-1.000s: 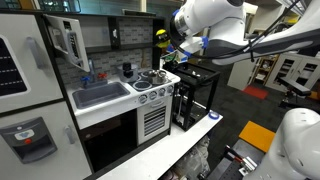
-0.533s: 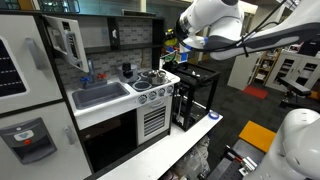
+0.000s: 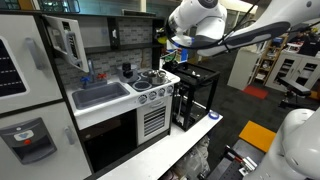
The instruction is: Open the oven door and remove the yellow object.
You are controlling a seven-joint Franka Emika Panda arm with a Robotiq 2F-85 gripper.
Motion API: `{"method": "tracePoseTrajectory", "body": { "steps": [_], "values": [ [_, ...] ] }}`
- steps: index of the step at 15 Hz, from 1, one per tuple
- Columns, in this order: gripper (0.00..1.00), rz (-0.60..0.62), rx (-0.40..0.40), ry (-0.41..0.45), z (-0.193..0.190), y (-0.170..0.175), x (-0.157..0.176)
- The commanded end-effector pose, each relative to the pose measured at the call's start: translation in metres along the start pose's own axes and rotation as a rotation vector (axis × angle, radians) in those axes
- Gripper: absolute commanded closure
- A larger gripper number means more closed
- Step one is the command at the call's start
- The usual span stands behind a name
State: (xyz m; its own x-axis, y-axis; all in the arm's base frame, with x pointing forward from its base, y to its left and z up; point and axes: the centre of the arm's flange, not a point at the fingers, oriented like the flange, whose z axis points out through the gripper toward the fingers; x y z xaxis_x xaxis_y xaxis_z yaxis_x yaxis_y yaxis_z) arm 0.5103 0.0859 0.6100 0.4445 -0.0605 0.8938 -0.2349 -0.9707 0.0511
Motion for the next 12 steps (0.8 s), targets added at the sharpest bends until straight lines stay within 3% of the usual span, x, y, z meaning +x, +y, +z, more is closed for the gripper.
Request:
{"method": "tracePoseTrajectory", "body": {
  "steps": [1,12],
  "values": [
    [0.56,-0.011,-0.004,0.061,0.029,-0.015,0.016],
    [0.56,-0.045,-0.042,0.145,0.091,-0.017,0.027]
  ]
}}
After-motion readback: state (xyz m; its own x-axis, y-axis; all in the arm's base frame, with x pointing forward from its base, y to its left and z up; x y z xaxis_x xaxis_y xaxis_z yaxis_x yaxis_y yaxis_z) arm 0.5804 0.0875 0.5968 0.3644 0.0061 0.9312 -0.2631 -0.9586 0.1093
